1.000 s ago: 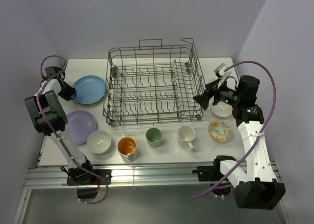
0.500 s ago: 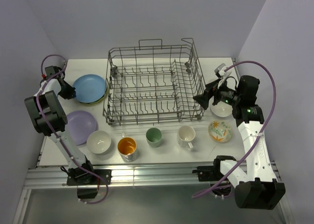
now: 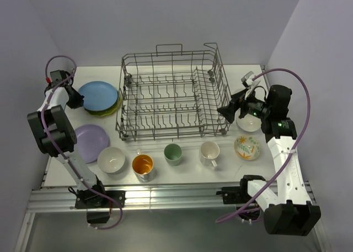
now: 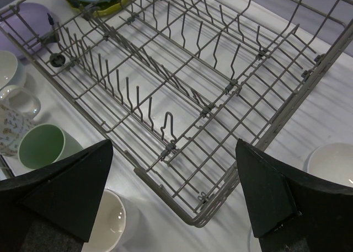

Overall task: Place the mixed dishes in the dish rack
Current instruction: Grab a plate with the left arm, then insert the plate into the dish rack

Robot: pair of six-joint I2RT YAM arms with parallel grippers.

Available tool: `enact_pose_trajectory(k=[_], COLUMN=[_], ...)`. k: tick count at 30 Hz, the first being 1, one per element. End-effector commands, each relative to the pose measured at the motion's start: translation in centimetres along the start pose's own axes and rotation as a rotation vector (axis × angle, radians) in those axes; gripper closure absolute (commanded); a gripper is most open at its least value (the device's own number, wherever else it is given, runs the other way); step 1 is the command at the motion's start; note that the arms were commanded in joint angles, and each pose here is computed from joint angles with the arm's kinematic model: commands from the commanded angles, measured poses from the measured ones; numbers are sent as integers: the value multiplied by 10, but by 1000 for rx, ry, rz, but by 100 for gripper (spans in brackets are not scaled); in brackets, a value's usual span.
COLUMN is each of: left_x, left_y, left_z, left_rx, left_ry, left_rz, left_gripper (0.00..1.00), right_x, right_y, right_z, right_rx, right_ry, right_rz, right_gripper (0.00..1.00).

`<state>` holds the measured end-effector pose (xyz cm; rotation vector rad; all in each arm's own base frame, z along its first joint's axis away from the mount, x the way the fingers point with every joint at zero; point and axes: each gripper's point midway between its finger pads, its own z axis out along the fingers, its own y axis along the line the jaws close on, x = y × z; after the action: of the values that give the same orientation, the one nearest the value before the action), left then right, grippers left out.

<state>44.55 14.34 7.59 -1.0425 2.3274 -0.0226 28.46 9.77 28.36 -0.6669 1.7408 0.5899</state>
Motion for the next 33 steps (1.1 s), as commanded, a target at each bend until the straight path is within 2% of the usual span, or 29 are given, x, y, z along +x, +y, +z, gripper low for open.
enact_pose_trajectory(k=[1,13,20,26,33], left_x=[-36,-79,-97,-116,-97], left_y=[-12,-27,-38,-69,-119], left_z=[-38,-113,-163,-234,-302], left_rx=[39,96,5,-15,-53], left_ry=[-147,-376,-546,-730,-906], left_rz=[23,106,204,294,476], left_gripper=[100,100,100,100,100], right_x=[-10,-11,-10,-10,-11], right_y=[-1,1,3,6,8], right_z=[-2,-3,-2,-2,-2], right_rx=[10,3,-6,-23,-29], right_ry=[-34,-38,-41,-44,-47], right_rz=[-28,-27,-22,-17,-18], right_gripper=[0,0,0,0,0])
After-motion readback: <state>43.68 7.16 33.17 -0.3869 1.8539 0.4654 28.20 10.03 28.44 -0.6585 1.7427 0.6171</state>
